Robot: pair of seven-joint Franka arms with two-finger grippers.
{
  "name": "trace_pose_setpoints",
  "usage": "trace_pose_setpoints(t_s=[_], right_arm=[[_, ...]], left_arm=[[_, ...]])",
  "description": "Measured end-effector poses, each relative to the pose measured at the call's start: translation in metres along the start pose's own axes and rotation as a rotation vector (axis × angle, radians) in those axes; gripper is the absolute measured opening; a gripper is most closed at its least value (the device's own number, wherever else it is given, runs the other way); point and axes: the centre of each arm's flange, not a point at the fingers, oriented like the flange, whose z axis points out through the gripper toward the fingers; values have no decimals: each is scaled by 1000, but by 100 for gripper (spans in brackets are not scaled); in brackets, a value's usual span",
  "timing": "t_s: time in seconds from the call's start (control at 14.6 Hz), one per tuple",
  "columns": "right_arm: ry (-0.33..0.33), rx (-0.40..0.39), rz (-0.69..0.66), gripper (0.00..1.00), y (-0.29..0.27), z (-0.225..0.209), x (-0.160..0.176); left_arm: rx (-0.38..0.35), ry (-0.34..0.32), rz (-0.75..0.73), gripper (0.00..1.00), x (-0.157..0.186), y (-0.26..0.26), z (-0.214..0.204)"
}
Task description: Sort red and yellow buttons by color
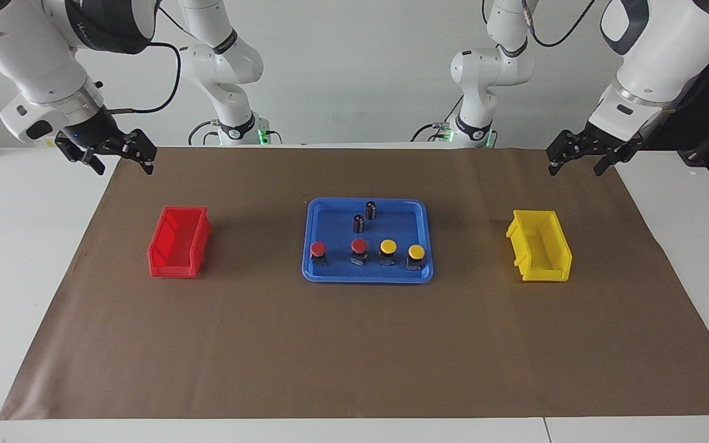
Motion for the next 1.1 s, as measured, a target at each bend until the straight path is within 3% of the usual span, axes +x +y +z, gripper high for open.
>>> trace_pose_setpoints(t_s=[0.69,0.89,1.1], right_arm=[[22,-5,-37,100,-20,-8,4],[37,-14,-58,100,-74,-26,20],[55,-22,-39,100,-168,-14,46]], left_arm=[[0,0,0,100,0,0,0],[0,0,0,100,0,0,0],[0,-1,0,100,0,0,0]])
